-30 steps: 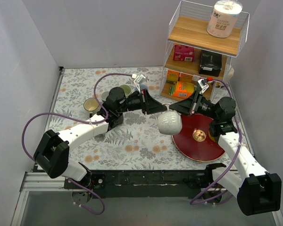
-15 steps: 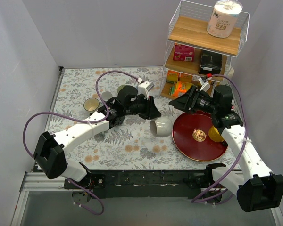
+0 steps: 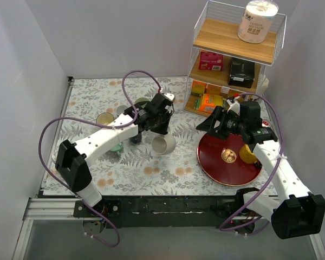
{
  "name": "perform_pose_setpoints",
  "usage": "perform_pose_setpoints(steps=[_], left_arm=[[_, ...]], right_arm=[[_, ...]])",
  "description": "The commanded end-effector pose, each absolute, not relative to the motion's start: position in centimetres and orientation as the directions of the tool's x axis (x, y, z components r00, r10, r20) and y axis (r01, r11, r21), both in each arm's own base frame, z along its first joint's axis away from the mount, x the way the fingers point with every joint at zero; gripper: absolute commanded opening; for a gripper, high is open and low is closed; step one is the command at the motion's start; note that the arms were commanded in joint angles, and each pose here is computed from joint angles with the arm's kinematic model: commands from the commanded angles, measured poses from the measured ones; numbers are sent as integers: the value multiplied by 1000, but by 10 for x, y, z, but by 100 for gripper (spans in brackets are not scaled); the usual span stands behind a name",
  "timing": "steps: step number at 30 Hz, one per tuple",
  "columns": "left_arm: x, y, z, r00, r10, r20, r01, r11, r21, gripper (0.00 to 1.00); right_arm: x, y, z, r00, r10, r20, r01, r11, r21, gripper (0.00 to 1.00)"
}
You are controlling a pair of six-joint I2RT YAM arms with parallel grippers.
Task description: Turn the mug right side up
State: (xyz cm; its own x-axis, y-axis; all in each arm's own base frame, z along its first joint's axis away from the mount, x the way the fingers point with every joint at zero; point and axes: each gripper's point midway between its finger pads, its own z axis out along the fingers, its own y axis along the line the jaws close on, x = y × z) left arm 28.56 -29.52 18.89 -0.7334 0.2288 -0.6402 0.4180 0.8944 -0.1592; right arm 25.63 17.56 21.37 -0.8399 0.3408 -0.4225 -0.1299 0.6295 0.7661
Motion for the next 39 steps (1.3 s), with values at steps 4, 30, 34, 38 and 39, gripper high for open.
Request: perform_pose_setpoints(steps=[4, 30, 34, 38, 39], left_arm=[[309, -290, 201, -746, 214, -630, 312, 949, -47, 0], [355, -270, 129, -715, 520, -466, 500, 847, 178, 0], [359, -265, 121, -716, 538, -445, 510, 838, 194, 0], [365, -267, 117, -706, 546, -451, 510, 834, 209, 2], [365, -267, 115, -707, 546, -448, 510, 834, 211, 3]], right_arm=[[256, 175, 218, -827, 332, -454, -159, 636, 755, 86], [240, 175, 221, -841, 319, -437, -158, 628, 762, 86], [240, 175, 220, -843, 317, -434, -156, 629, 762, 86], [238, 176, 216, -852, 309, -423, -152, 627, 764, 86], [238, 176, 216, -853, 308, -421, -151, 627, 765, 86]])
